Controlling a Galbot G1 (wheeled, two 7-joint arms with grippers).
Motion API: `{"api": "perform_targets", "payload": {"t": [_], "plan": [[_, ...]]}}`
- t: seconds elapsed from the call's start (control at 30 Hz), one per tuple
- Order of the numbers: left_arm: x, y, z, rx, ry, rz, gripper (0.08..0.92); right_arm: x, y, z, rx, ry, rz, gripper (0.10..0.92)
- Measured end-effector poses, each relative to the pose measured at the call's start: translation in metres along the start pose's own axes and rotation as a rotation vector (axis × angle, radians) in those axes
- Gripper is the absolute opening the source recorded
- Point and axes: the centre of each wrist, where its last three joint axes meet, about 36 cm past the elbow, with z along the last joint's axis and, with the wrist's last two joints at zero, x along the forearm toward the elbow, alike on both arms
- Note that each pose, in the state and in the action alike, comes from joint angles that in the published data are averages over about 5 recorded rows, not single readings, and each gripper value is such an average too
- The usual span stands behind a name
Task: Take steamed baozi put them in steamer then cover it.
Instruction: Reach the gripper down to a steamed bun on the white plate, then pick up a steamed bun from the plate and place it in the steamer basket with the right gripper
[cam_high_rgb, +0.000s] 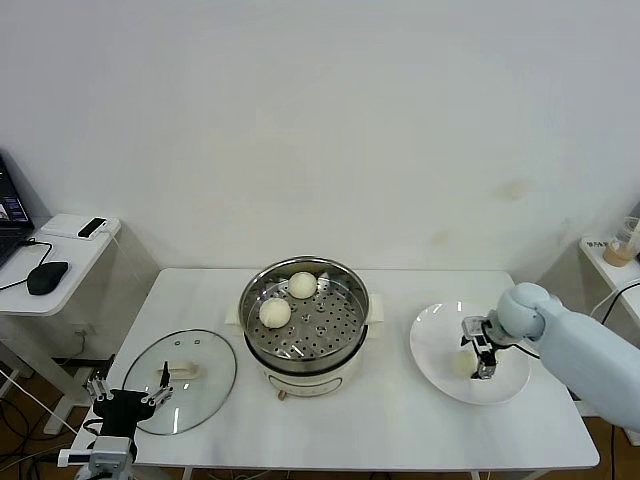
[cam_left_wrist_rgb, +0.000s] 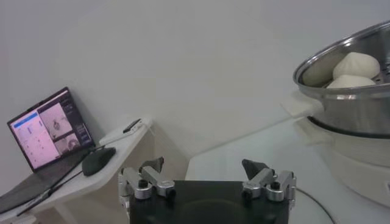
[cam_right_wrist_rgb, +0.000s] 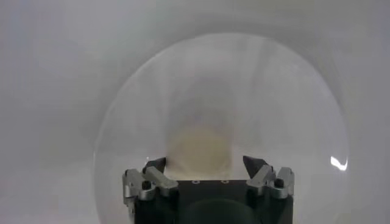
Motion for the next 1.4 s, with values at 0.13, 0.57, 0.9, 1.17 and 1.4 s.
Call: {"api": "perform_targets", "payload": {"t": [0.13,0.57,0.9,1.17,1.4], "plan": [[0.0,0.0,0.0,0.001,0.001,0.0,0.823,-0.002,-0.001,-0.002,-0.005,0.001,-0.003,0.676],[0.002,0.002,-0.002,0.0,-0.005,-0.005,0.823,0.03,-0.01,0.003,0.009,-0.001,-0.007,0.609],[0.005,0.003,-0.006,-0.001,-0.015,-0.002,0.823,0.107,-0.046,-0.003,0.025,-0.034,0.064,0.611],[0.004,0.005,-0.006,-0.001,-0.017,-0.005,0.823,0.18,-0.089,-0.054,0.102,-0.101,0.17,0.611],[0.004,0.009,-0.004,-0.002,-0.012,-0.014,0.823,0.225,-0.113,-0.126,0.216,-0.174,0.237,0.617]]}}
